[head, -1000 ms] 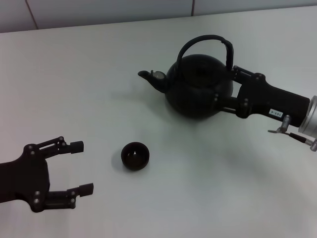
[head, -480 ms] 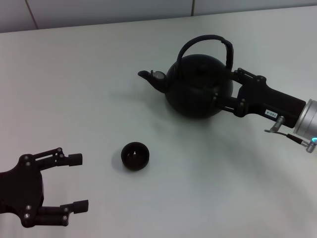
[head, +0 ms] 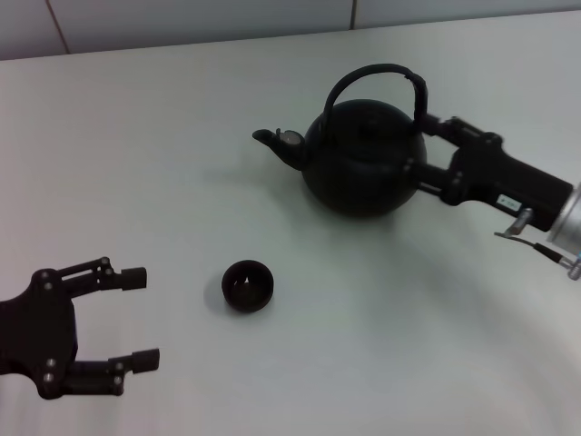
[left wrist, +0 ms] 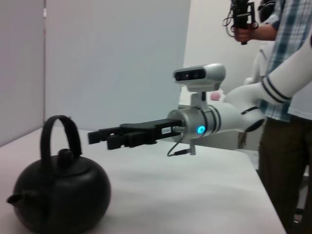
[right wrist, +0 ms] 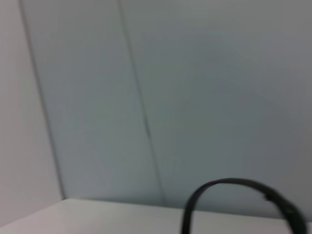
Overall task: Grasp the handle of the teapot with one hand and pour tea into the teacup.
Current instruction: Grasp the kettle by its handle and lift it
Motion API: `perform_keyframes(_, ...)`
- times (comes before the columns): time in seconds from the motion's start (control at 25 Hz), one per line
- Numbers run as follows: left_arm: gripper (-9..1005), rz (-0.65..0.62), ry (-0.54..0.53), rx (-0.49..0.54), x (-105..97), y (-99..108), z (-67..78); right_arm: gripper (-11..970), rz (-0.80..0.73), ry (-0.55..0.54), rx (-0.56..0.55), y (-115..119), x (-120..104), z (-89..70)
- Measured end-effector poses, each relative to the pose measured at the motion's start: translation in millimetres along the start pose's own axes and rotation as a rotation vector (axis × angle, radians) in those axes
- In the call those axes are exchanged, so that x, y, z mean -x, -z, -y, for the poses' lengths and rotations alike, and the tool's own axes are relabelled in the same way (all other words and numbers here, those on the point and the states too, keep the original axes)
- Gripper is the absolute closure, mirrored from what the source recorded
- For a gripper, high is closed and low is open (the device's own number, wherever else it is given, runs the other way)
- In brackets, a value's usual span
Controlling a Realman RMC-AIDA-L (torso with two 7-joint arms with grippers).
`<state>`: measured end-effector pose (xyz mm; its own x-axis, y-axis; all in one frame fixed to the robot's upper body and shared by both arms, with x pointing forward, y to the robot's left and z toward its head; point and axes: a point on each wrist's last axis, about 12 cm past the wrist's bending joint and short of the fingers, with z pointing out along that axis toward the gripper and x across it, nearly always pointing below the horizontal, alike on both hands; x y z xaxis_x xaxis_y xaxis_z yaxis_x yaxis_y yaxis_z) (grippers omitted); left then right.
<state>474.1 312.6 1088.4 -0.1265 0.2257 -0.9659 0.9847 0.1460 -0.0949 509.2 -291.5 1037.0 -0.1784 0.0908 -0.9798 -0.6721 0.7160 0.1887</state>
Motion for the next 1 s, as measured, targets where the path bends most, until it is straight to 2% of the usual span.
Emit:
perform_keyframes(0.44,124,0.011,-0.014,0.051,4,3,-6.0,138,0.013,-0.004,-0.065,10,0,7.3)
perform_keyframes(0.68,127,0.005,-0.014,0.053,4,3,-7.0,138,-0.038,-0.014,-0.126,4,-5,14.6)
perform_keyframes(1.0,128,-0.025,-0.004,0.061,4,2,-10.1,137,-0.04,-0.013,-0.118,-6,-3,15.1)
